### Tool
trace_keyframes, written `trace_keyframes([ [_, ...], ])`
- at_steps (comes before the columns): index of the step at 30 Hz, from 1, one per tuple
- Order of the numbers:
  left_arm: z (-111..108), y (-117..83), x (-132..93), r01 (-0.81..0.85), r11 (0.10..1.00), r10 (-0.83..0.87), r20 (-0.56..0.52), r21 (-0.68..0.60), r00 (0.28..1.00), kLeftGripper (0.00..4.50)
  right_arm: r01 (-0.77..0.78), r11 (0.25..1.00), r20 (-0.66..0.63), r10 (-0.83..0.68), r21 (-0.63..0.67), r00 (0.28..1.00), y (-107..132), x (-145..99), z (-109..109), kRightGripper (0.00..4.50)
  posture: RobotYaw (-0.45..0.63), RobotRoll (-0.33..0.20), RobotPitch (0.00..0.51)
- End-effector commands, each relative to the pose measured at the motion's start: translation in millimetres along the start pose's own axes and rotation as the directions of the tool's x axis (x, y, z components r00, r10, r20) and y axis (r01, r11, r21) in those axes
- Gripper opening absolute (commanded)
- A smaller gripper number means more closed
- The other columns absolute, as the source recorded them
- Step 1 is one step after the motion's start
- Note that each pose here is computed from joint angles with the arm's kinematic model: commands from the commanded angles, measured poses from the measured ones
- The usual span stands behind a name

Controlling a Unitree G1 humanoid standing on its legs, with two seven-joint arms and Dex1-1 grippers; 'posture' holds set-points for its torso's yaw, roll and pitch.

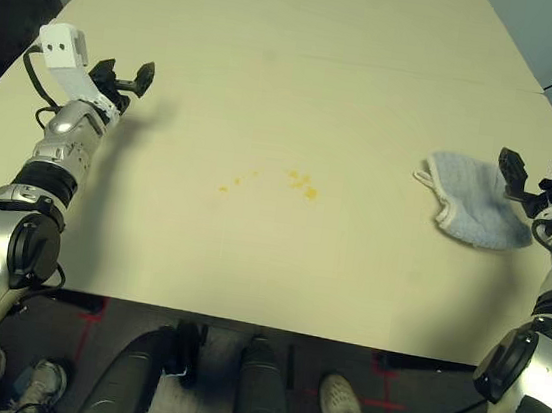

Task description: Wipe the water off the table with a rag.

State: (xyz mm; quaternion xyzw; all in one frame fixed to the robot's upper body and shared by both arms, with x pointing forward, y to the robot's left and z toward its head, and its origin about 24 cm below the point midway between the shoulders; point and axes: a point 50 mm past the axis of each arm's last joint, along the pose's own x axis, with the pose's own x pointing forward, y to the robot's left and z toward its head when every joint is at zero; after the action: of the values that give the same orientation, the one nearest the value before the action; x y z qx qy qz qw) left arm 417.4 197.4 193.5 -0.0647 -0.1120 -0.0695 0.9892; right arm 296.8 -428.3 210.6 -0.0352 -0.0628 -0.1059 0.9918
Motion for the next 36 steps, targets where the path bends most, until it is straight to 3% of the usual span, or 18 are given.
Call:
trace_keyframes([
  [1,-4,2,-2,-0.004,1.000,0.004,-0.022,0.007,1.000,4.50,0.025,0.999,0.008,-0.025,0.019,1.000,-4,-3,-5,4.48,-0.12,0.000,0.275],
  [4,-6,-2,-1,0.008,1.000,-0.008,-0.028,-0.002,1.000,4.50,0.039,0.999,-0.003,-0.039,0.030,0.999,-5,-5,-10,4.48,-0.13,0.000,0.271],
  [9,6,-6,5,0.040,0.999,-0.040,-0.005,-0.001,0.999,4.50,0.024,1.000,-0.017,-0.024,0.000,1.000,-6,-4,-1,4.48,-0.13,0.000,0.261],
  [15,3,-16,5,0.263,0.965,-0.262,-0.110,-0.007,0.959,4.50,-0.104,0.989,-0.208,0.080,-0.103,0.975,5,-1,-3,4.48,-0.15,0.000,0.258],
  [21,11,-35,4,0.539,0.842,-0.533,-0.183,-0.015,0.826,4.50,-0.154,0.979,-0.352,0.098,-0.134,0.931,12,-4,-10,4.48,-0.15,0.000,0.238],
  [31,34,-69,-3,0.826,0.550,-0.808,-0.324,-0.119,0.492,4.50,-0.121,0.986,-0.465,0.055,-0.115,0.884,13,-5,-27,4.48,-0.15,0.000,0.233],
  [34,36,-72,-7,0.857,0.501,-0.825,-0.367,-0.122,0.430,4.50,-0.119,0.988,-0.486,0.056,-0.100,0.872,16,-4,-33,3.92,-0.14,0.000,0.234],
  [36,39,-74,-8,0.863,0.491,-0.829,-0.367,-0.118,0.422,4.50,-0.116,0.989,-0.498,0.058,-0.087,0.865,18,-2,-35,3.33,-0.14,0.000,0.235],
])
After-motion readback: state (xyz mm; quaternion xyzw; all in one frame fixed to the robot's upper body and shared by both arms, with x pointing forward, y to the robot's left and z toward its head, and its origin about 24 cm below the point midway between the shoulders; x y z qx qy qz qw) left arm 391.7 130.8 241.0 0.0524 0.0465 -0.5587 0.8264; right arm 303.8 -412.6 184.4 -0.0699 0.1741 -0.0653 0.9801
